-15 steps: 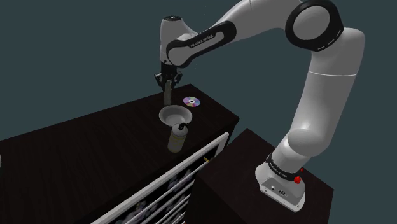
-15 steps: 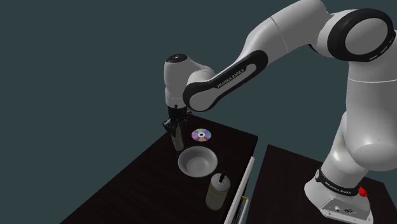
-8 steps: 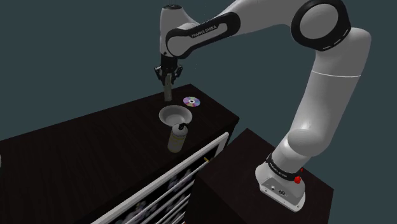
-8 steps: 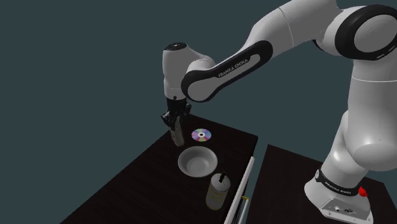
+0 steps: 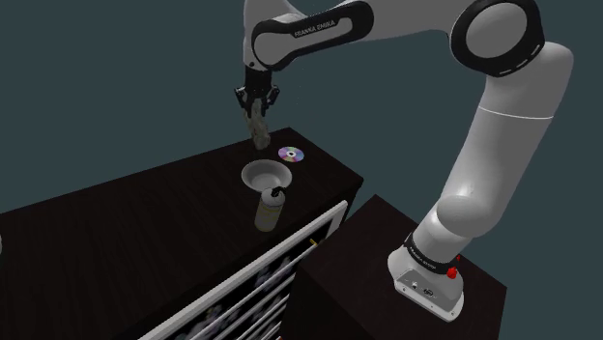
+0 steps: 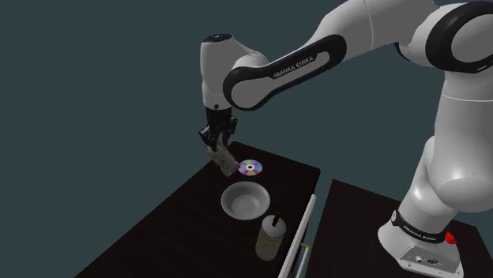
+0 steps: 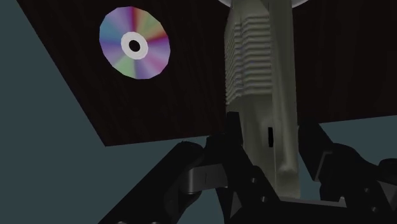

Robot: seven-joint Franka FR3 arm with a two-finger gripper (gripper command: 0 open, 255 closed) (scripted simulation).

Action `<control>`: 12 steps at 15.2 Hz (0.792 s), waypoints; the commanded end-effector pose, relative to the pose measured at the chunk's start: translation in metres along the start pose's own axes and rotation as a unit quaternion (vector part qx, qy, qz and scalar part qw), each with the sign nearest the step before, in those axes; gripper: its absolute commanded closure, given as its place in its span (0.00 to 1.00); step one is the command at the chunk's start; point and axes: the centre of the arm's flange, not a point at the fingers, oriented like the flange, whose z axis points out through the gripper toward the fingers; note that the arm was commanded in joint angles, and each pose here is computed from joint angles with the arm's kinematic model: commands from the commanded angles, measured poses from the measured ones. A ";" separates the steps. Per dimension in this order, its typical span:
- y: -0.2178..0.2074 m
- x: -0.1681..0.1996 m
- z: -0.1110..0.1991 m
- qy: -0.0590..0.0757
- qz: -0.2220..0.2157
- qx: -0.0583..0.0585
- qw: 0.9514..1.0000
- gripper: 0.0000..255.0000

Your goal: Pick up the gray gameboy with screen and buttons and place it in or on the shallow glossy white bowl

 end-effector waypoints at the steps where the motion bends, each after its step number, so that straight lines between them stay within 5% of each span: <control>1: 0.000 0.002 -0.010 0.000 0.000 0.000 1.000 1.00; 12: -0.004 -0.120 -0.064 0.000 0.000 0.000 1.000 1.00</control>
